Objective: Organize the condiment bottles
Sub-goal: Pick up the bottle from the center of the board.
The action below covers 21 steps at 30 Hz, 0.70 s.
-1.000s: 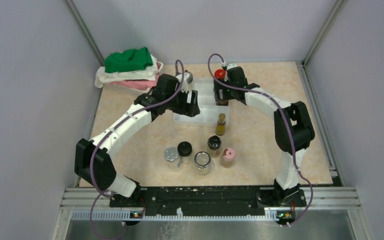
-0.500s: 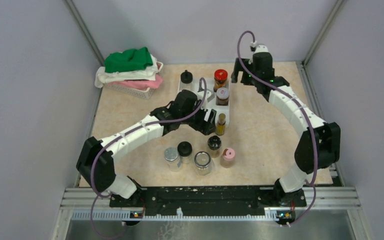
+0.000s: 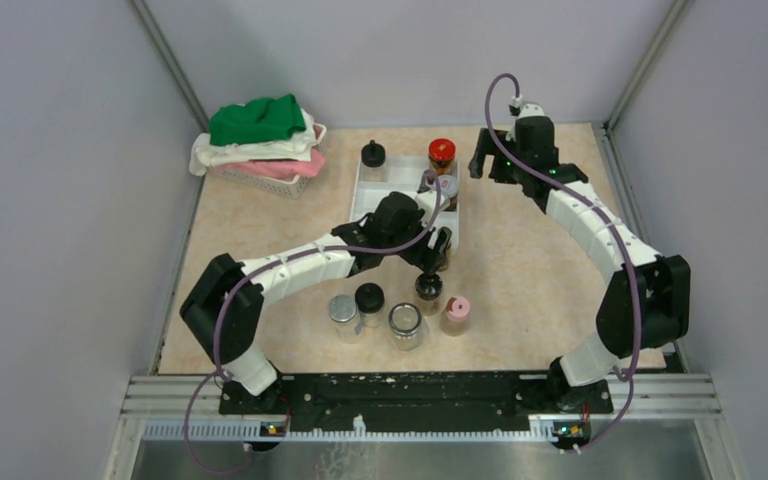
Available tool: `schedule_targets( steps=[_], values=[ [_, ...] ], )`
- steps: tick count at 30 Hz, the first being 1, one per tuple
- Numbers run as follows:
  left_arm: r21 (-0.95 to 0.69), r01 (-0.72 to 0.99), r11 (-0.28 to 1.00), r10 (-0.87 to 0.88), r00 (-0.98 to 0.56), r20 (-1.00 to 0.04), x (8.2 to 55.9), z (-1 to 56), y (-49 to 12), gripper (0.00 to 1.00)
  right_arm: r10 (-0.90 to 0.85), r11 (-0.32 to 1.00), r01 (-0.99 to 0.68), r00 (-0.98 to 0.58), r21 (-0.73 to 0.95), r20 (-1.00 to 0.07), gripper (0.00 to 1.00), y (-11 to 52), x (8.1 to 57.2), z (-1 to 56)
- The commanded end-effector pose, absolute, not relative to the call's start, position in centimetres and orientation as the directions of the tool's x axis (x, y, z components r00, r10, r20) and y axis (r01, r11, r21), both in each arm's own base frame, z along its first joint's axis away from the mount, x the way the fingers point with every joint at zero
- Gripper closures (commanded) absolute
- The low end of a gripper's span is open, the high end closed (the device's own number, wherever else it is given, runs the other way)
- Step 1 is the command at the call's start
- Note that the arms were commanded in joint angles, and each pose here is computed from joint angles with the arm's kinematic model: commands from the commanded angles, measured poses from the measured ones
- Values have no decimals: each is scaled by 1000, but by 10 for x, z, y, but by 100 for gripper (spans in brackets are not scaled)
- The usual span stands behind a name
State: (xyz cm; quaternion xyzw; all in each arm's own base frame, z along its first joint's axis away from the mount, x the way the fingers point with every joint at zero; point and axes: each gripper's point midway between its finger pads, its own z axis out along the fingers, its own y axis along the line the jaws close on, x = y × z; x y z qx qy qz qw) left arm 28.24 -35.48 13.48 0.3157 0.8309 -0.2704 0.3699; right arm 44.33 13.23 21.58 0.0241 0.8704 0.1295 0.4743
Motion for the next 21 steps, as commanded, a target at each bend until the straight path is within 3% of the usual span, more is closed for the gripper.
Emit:
schedule_targets(
  steps=[1,6,12,21],
  values=[
    [-192,755,627,247,-426,-870,302,173,-383,16,188,957,-98,-509,273,-840,10,130,442,233],
    [-193,764,616,236,-413,-879,306,179,-395,17,188,958,-91,-518,273,-834,11,127,441,224],
    [-186,765,617,222,-396,-891,317,183,-407,28,190,953,-102,-533,286,-824,11,128,439,215],
    [-192,761,619,231,-410,-882,318,174,-410,28,196,952,-95,-545,293,-815,12,119,438,206]
  ],
)
